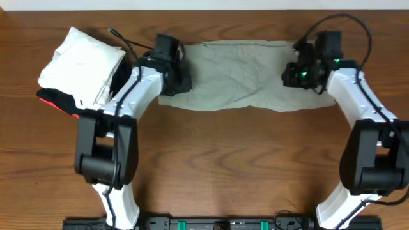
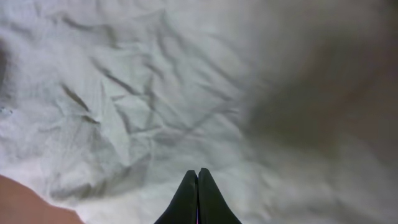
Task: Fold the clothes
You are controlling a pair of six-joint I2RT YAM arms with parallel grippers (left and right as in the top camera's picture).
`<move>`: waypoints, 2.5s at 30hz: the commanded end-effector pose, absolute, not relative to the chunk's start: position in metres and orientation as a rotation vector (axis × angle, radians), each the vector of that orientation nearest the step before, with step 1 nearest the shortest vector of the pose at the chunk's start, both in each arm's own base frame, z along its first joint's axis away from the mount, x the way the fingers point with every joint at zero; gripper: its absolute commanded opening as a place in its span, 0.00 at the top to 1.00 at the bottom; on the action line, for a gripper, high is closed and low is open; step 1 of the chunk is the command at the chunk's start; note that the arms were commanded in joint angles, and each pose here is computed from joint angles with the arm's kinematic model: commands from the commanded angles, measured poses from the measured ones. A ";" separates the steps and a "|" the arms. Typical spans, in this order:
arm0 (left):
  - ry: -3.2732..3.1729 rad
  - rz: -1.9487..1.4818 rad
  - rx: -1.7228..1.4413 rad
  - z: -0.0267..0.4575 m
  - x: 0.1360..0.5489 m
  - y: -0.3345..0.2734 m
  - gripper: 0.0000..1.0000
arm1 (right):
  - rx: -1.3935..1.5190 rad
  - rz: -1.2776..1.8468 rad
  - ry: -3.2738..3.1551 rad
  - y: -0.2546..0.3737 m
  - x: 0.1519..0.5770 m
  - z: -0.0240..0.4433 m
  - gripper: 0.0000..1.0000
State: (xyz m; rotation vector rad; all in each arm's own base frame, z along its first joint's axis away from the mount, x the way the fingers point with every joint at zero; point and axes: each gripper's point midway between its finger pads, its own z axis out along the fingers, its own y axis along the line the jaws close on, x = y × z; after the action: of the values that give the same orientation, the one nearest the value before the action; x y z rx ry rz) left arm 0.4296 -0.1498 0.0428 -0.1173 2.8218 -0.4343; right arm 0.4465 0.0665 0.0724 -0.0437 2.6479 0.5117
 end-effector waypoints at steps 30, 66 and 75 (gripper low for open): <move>3.110 -0.158 -0.062 -0.023 0.368 -0.144 0.91 | 0.035 0.462 2.844 0.072 0.362 -0.029 0.99; 2.896 -0.085 0.025 0.139 0.303 -0.170 0.91 | 0.135 0.613 2.921 0.090 0.297 0.078 0.99; 2.924 -0.028 -0.009 0.129 0.303 -0.157 0.58 | 0.071 0.598 2.920 0.101 0.296 0.077 0.99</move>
State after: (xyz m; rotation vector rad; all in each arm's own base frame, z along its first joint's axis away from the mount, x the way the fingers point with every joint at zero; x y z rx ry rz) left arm 0.3037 -0.1642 0.1367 0.0003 2.9114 -0.0875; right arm 0.2916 0.0916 0.0689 0.1312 2.9530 0.5783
